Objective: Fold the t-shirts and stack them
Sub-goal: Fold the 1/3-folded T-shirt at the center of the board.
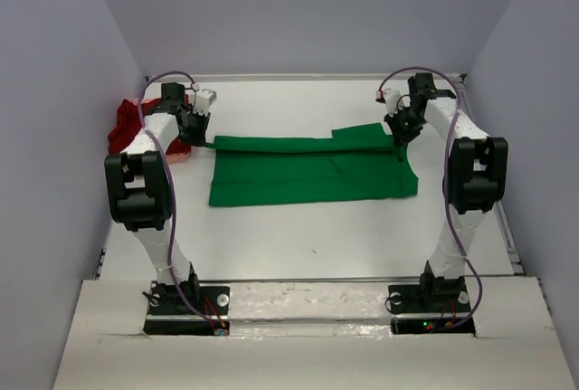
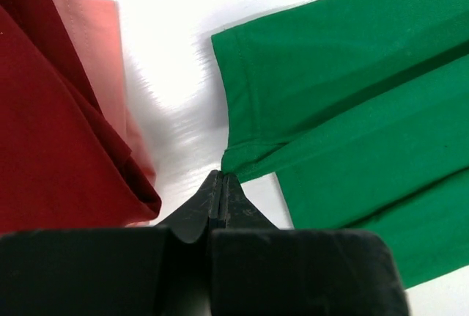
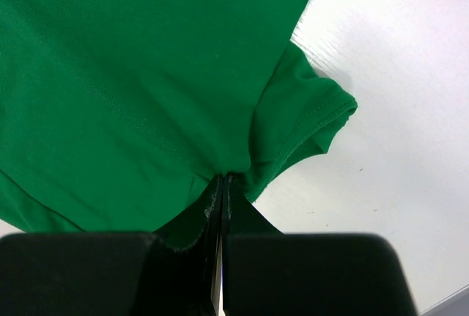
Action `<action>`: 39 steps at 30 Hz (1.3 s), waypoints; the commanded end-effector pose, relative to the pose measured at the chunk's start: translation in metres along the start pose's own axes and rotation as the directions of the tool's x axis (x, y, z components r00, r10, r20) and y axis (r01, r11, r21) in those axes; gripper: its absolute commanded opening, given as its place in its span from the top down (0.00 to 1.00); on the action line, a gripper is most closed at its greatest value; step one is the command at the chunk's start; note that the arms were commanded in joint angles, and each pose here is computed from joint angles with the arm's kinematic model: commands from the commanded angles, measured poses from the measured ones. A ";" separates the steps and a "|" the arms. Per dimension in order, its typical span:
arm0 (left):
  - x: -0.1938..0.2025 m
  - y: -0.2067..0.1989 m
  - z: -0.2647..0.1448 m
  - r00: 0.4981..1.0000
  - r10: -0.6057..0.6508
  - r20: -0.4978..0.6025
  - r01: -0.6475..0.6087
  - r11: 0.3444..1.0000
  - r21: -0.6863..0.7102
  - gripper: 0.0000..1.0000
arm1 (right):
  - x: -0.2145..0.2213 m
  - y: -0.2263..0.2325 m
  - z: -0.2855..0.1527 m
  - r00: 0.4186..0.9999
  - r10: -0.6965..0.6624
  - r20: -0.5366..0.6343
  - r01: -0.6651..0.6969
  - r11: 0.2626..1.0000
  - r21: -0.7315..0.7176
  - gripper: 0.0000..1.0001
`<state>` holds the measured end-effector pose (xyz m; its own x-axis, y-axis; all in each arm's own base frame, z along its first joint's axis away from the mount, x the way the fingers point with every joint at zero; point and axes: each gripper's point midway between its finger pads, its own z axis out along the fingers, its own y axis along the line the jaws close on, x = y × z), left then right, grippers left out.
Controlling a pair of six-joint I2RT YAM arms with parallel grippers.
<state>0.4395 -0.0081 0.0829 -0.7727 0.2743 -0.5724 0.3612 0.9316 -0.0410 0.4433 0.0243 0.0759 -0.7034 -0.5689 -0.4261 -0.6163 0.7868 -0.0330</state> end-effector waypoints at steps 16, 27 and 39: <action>0.012 -0.014 0.034 0.996 0.063 -0.069 -0.068 0.995 -0.071 1.00 | 0.011 -0.003 0.025 0.998 -0.004 -0.061 0.002 1.000 -0.020 1.00; 0.010 -0.013 0.026 0.993 0.088 -0.076 -0.095 0.991 -0.097 1.00 | 0.011 -0.008 0.022 0.998 -0.016 -0.069 0.017 1.000 0.005 1.00; 0.019 0.005 0.005 0.986 0.117 -0.122 -0.141 0.967 -0.211 0.69 | 0.020 0.009 0.013 0.992 -0.018 -0.123 0.007 0.996 -0.089 0.49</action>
<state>0.4331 -0.0139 0.0387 -0.8027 0.3852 -0.4552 0.3693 0.9205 0.1278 0.4311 0.0190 0.0417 -0.7403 -0.5925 -0.3178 -0.6296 0.7767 0.0186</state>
